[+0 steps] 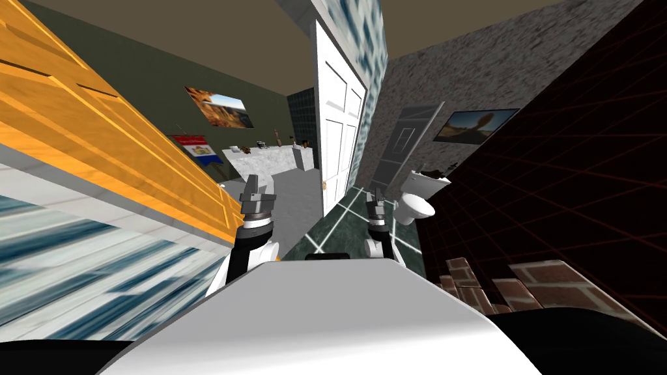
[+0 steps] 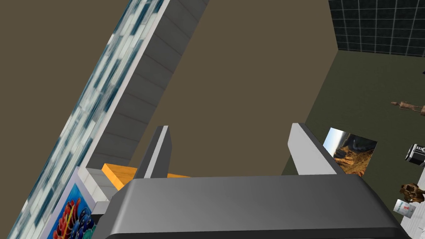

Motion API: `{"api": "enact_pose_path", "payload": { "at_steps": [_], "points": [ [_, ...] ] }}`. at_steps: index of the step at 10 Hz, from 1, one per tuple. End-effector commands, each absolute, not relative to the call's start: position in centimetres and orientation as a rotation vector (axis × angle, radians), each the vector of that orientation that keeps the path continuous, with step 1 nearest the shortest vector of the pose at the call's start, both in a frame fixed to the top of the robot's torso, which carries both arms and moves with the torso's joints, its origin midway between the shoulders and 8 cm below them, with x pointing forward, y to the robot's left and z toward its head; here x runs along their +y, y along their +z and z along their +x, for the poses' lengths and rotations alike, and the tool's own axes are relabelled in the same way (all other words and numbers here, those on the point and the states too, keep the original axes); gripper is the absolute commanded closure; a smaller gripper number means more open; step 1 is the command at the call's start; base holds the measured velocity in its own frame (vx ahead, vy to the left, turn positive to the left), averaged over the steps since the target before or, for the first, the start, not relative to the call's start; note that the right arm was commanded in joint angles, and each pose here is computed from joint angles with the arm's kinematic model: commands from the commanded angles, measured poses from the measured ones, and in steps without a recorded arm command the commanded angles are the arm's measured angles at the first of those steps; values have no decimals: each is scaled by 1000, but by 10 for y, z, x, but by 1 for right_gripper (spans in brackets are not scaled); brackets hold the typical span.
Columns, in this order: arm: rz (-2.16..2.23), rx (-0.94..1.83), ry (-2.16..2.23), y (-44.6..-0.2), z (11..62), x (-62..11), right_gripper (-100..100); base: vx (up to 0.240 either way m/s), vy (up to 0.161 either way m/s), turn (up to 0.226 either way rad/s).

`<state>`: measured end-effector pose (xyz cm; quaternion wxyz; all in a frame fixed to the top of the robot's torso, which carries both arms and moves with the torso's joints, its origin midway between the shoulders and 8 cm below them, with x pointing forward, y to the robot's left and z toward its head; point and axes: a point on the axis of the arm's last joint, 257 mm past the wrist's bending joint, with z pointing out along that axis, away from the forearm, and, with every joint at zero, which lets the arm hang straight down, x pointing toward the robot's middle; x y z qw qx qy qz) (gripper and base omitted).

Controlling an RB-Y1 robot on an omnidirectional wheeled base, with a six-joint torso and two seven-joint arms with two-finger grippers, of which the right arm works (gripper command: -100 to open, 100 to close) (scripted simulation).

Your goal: Push the door open

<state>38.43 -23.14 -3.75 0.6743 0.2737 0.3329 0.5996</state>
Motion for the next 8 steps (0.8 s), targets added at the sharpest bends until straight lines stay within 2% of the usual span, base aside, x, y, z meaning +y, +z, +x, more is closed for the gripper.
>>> {"api": "enact_pose_path", "payload": {
  "at_steps": [1,8],
  "points": [
    [628,768,1367,-49,393,-225,-100,80,-29,56],
    [682,863,1447,-104,425,-194,-100,94,-45,80]
  ]
}}
